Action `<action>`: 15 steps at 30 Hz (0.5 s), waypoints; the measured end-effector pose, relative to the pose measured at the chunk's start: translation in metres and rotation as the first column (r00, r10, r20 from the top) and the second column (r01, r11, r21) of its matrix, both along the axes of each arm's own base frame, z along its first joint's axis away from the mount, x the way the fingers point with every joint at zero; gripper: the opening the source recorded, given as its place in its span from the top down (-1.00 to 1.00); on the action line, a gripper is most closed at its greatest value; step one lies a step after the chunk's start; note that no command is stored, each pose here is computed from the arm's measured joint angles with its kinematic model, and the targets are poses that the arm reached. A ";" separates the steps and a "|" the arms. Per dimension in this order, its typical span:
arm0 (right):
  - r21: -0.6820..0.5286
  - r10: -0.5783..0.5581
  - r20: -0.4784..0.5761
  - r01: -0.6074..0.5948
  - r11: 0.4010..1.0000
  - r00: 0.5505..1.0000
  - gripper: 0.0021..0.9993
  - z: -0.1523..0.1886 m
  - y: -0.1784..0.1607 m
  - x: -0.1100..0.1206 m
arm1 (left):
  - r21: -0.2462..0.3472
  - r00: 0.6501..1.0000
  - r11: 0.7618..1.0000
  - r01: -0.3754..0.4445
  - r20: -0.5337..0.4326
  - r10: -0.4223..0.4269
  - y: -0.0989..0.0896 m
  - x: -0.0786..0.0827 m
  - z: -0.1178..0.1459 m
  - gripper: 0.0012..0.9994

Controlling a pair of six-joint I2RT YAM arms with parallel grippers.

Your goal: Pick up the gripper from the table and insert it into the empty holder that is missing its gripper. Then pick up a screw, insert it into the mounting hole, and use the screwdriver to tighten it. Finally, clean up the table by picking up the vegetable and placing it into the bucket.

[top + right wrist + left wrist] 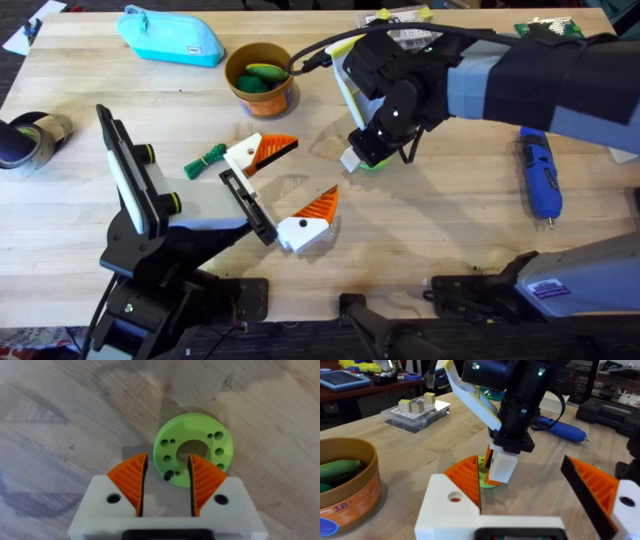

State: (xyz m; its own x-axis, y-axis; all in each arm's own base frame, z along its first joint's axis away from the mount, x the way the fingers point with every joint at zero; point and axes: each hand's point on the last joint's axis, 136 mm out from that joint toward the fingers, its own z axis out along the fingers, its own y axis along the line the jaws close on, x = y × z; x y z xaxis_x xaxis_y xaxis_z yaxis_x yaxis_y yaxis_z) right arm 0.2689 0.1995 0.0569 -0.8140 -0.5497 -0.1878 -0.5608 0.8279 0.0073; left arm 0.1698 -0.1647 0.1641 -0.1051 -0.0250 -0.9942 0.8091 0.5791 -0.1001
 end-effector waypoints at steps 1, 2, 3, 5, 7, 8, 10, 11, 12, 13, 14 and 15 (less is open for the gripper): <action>-0.001 0.000 -0.002 0.000 1.000 1.000 0.09 0.000 0.000 0.000 | 0.000 1.000 1.000 0.000 0.001 0.000 0.000 0.000 0.000 -0.98; -0.001 0.000 -0.003 0.000 1.000 1.000 0.09 0.000 0.000 -0.001 | -0.001 1.000 1.000 0.000 0.002 0.000 0.000 0.000 0.000 -0.98; -0.001 -0.001 -0.003 0.001 1.000 1.000 0.09 0.000 0.000 -0.001 | -0.001 1.000 1.000 0.000 0.002 0.000 0.000 0.000 0.000 -0.98; -0.010 0.000 -0.014 0.000 1.000 1.000 0.09 -0.001 -0.002 -0.003 | -0.001 1.000 1.000 0.000 0.002 0.000 0.000 0.000 0.000 -0.98; -0.027 -0.002 -0.038 0.001 1.000 0.999 0.09 0.000 -0.007 -0.009 | -0.001 1.000 1.000 0.000 0.002 0.000 0.000 0.000 0.000 -0.98; -0.040 -0.004 -0.055 0.002 0.999 0.998 0.09 0.001 -0.010 -0.012 | -0.001 1.000 1.000 0.000 0.002 0.000 0.000 0.000 0.000 -0.98; -0.055 -0.009 -0.075 0.005 0.998 0.997 0.09 0.006 -0.014 -0.016 | -0.001 1.000 1.000 0.000 0.002 0.000 0.000 0.000 0.000 -0.98; -0.059 -0.012 -0.079 0.007 0.998 0.997 0.09 0.009 -0.016 -0.017 | -0.001 1.000 1.000 0.000 0.002 0.000 0.000 0.000 0.000 -0.98; -0.058 -0.014 -0.078 0.009 0.998 0.997 0.09 0.014 -0.017 -0.018 | -0.001 1.000 1.000 0.000 0.002 0.000 0.000 0.000 0.000 -0.98; -0.053 -0.015 -0.072 0.011 0.999 0.997 0.09 0.019 -0.018 -0.018 | -0.001 1.000 1.000 0.000 0.002 0.000 0.000 0.000 0.000 -0.98; -0.045 -0.016 -0.061 0.014 0.999 0.998 0.09 0.025 -0.019 -0.018 | -0.001 1.000 1.000 0.000 0.002 0.000 0.000 0.000 0.000 -0.98; -0.035 -0.017 -0.047 0.016 0.999 0.999 0.09 0.033 -0.020 -0.019 | -0.001 1.000 1.000 0.000 0.002 0.000 0.000 0.000 0.000 -0.98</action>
